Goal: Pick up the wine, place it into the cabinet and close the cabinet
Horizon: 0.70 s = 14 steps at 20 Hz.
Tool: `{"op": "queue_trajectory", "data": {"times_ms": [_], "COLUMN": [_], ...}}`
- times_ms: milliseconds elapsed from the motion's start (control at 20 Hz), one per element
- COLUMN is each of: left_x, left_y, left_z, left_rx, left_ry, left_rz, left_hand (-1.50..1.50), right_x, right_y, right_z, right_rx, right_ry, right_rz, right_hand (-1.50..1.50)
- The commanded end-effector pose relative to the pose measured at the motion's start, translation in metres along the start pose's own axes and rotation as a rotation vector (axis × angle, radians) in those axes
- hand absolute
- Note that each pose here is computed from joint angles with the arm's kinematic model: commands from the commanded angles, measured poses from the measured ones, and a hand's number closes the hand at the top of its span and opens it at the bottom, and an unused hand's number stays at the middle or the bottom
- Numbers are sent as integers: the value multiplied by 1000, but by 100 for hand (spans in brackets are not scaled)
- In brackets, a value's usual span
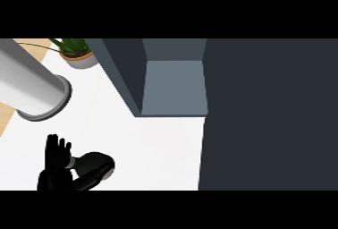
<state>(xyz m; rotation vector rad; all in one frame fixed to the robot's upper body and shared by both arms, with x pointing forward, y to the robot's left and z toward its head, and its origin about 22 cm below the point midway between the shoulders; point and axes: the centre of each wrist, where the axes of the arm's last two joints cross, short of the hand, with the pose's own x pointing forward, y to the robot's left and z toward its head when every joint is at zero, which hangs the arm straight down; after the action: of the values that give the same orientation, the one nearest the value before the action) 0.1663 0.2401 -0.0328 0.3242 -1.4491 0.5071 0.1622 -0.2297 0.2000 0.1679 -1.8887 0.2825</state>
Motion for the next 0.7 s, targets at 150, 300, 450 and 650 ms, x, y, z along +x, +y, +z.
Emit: {"op": "queue_trajectory", "data": {"times_ms": [150, 300, 450, 650], "left_x": [-14, -26, -11, -32], "left_y": [16, 2, 3, 0], "left_z": [-22, 1, -5, -16], "left_rx": [13, 7, -25, -18], "left_ry": [2, 20, 39, 39], "left_rz": [3, 4, 13, 52], "left_hand": [-150, -150, -150, -150], "right_x": [23, 29, 26, 32], "right_y": [6, 10, 8, 16], "right_z": [26, 35, 18, 25], "right_rx": [39, 22, 59, 50], "right_ry": [-57, -55, -72, -52], "right_rz": [-46, -38, -31, -36], "right_hand": [-150, -150, -150, -150]}}
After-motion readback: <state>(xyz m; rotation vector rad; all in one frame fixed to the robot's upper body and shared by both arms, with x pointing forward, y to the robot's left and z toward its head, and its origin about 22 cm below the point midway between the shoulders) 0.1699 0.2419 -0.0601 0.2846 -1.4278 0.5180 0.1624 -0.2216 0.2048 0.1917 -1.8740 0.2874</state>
